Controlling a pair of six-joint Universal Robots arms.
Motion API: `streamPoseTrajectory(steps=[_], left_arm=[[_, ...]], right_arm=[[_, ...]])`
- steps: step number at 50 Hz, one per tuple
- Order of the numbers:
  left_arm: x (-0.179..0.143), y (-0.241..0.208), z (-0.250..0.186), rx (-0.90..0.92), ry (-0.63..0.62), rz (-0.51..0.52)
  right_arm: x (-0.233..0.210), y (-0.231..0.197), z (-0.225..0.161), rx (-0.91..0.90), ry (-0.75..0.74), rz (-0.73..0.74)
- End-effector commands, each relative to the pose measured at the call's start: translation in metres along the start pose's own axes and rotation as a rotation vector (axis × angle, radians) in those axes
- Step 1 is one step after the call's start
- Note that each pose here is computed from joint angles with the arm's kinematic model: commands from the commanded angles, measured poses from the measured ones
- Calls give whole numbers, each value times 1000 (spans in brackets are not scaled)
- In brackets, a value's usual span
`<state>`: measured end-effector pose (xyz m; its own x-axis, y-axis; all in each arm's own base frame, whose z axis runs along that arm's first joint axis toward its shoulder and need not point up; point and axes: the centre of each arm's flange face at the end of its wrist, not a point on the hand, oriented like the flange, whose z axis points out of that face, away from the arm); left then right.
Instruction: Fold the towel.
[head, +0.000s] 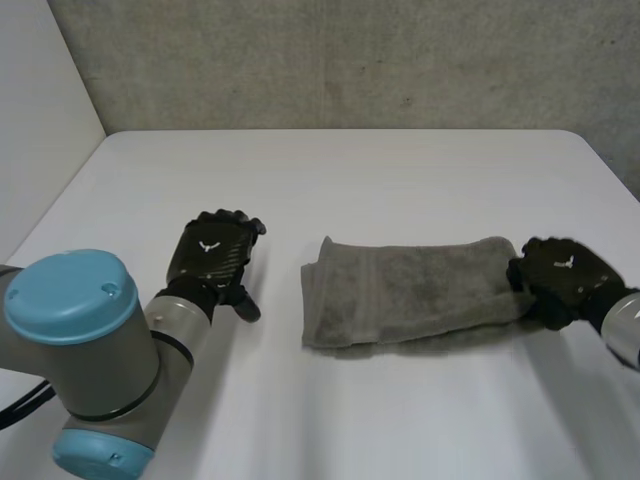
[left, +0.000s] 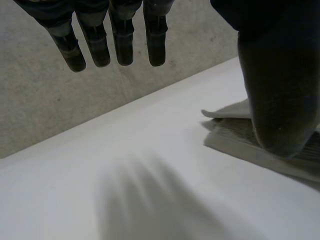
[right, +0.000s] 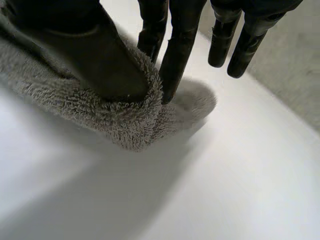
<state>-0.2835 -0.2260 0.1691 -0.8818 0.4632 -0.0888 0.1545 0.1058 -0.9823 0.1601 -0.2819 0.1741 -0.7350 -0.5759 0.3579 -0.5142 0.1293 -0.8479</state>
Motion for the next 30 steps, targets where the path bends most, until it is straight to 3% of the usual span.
streamPoseTrajectory(steps=[1,3,9,11,19,25,30], left_arm=[[-8,-6,5,20,-23,-4],[-8,-8,6,26,-25,-4],[-10,-19,13,64,-33,-8],[-11,-21,14,73,-34,-8],[-12,-31,19,115,-40,-17],[-14,-33,22,141,-46,-20],[-15,-36,24,152,-48,-22]], right_arm=[[-8,-51,-4,140,-26,-96],[-37,-79,-5,226,-94,-159],[-96,-103,0,304,-248,-228],[-136,-111,1,332,-336,-265],[-208,-93,16,306,-490,-311],[-219,-79,26,253,-479,-319],[-201,-86,22,229,-363,-245]])
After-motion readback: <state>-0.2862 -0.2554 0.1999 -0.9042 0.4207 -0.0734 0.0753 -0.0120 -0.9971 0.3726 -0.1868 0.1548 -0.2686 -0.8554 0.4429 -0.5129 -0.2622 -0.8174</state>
